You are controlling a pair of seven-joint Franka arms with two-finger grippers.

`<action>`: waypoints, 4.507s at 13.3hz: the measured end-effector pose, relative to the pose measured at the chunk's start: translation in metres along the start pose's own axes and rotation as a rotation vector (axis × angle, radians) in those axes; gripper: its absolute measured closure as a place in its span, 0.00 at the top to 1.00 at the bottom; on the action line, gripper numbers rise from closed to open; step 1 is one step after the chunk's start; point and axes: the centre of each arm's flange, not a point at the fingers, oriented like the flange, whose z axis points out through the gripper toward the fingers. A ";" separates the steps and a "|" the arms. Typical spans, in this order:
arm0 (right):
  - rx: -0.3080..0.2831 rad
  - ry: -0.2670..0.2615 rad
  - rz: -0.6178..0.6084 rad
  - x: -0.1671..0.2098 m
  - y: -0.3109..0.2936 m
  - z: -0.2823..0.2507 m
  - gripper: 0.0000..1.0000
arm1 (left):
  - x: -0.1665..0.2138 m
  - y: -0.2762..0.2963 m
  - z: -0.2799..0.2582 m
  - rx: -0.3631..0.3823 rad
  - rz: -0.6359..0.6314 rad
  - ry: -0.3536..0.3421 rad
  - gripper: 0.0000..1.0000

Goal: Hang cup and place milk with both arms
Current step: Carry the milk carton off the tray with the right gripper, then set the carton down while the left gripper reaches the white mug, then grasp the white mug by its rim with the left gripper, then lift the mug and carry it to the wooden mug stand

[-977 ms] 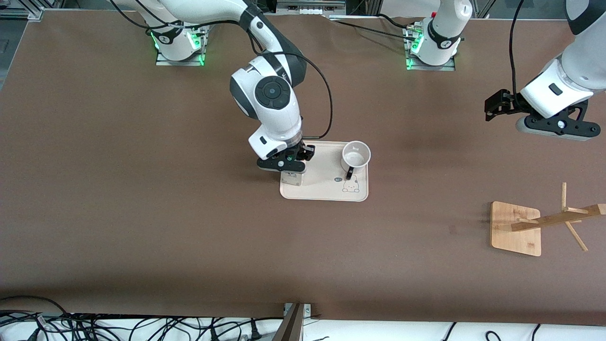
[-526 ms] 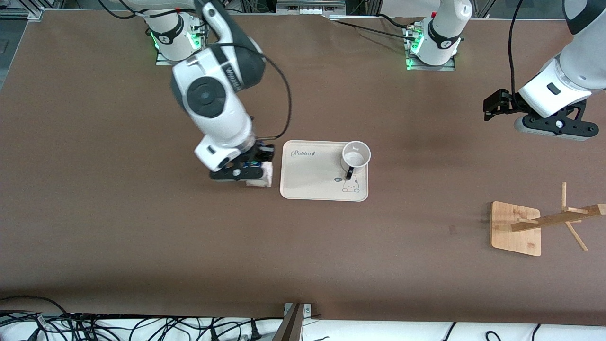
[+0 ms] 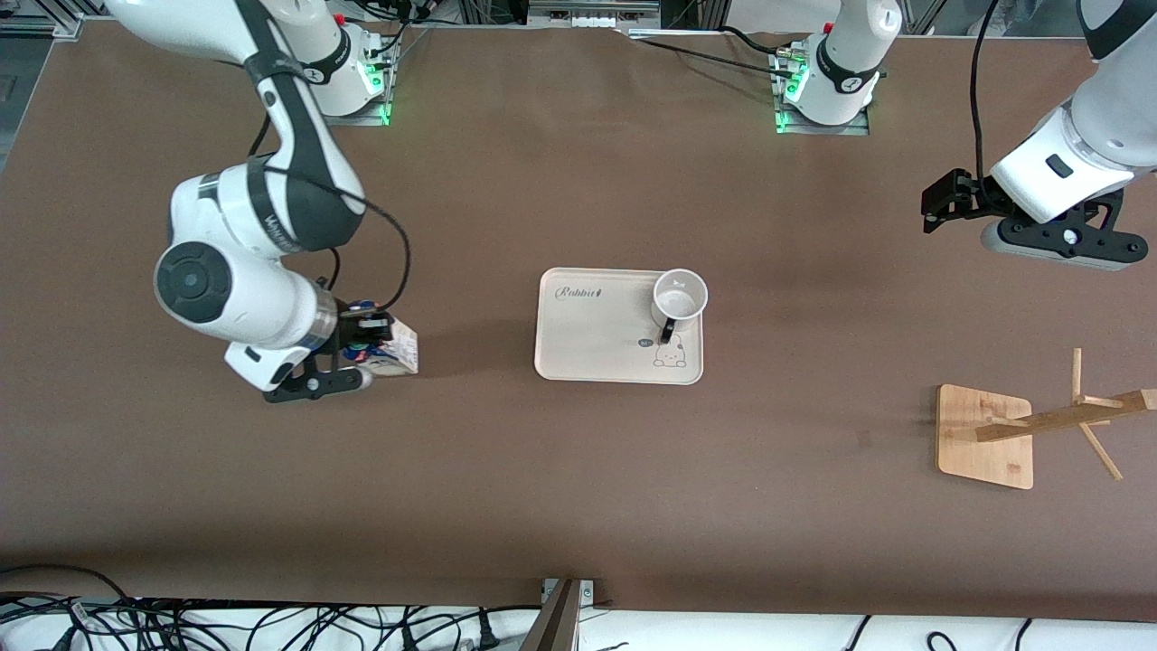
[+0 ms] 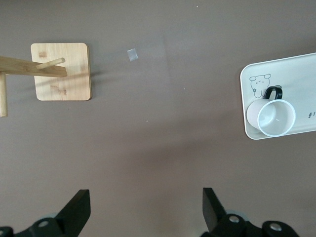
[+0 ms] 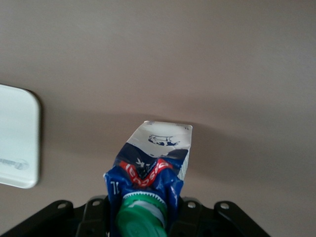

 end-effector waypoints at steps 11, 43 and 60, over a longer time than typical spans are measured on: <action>0.013 -0.025 0.051 -0.020 0.078 0.051 0.46 | 0.027 0.066 0.038 -0.024 0.107 -0.094 1.00; -0.076 0.113 0.088 -0.129 0.110 -0.220 1.00 | 0.052 0.343 0.343 0.065 0.146 -0.139 0.86; -0.070 0.136 0.088 -0.143 0.112 -0.218 1.00 | 0.092 0.254 0.159 0.023 -0.040 0.001 0.07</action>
